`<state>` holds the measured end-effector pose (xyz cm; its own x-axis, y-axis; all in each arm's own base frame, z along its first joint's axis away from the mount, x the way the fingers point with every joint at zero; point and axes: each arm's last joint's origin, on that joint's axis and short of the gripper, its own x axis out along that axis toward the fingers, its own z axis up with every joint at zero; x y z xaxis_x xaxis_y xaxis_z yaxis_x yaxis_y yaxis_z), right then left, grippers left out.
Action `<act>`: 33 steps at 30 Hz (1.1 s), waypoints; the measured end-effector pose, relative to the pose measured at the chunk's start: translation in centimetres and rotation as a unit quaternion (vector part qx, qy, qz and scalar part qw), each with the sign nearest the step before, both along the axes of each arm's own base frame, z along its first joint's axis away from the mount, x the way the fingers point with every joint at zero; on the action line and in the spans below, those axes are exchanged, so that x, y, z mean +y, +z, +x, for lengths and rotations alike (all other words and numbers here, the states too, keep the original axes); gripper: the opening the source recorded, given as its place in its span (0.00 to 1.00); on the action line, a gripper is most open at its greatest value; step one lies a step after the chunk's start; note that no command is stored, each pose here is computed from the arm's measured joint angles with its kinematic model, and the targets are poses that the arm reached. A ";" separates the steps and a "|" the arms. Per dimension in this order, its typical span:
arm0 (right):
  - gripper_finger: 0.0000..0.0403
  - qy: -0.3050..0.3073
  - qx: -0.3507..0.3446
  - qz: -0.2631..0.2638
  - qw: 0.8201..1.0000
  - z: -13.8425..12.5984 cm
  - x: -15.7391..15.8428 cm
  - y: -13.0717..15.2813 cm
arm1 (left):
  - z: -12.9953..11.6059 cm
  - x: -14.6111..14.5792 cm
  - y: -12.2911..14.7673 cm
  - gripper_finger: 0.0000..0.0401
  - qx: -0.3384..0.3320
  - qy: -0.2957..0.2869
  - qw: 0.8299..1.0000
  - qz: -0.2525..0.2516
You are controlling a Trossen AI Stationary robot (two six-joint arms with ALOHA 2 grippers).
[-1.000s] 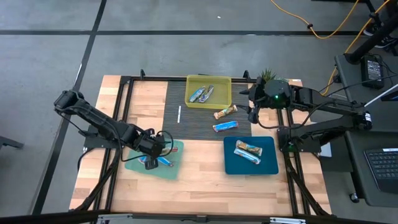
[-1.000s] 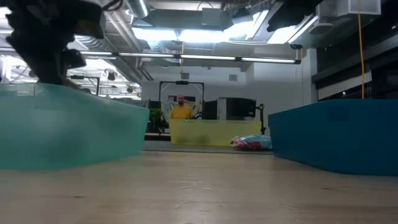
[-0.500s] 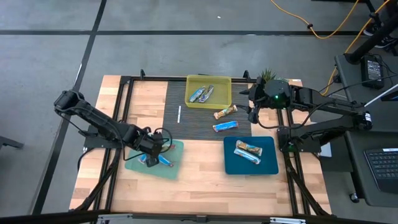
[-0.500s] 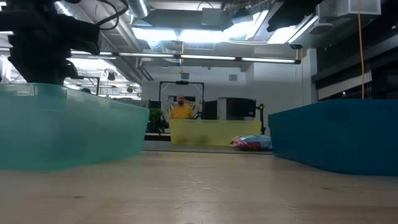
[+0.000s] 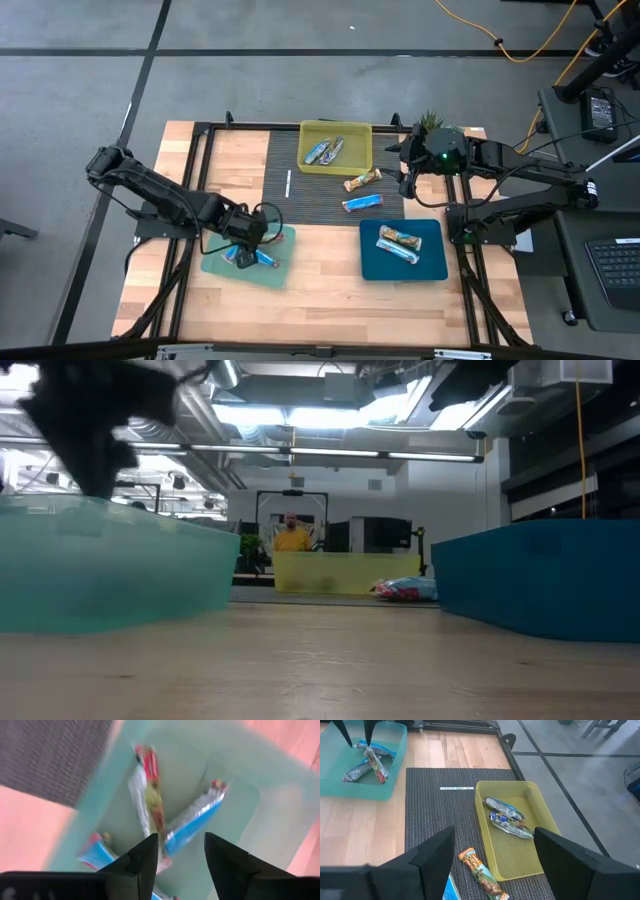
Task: Pick and place Granola Bars by type
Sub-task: Put the red granola bar into the green bin
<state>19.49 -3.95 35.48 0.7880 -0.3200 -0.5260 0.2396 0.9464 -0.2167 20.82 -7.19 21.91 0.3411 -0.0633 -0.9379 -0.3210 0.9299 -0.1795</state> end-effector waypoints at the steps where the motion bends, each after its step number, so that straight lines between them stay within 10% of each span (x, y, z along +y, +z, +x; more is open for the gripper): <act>1: 0.68 0.002 0.001 -0.004 1.000 0.0 0.0 0.0 | 0.2 0.2 0.8 0.38 -0.003 -0.001 1.000 0.009; 17: 0.68 0.018 0.012 -0.028 0.999 0.0 0.0 0.0 | 4.7 6.2 11.4 0.33 -0.217 0.000 0.971 0.101; 33: 0.68 0.019 0.028 -0.026 0.999 -0.2 0.0 -0.3 | 15.4 13.6 6.7 0.32 -0.231 -0.074 0.964 0.106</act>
<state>19.32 -3.92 35.21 0.7697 -0.3175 -0.5538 0.1889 0.9420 -0.2775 36.22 6.36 28.66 0.7274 0.0332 -0.6854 -0.1132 0.9910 -0.0721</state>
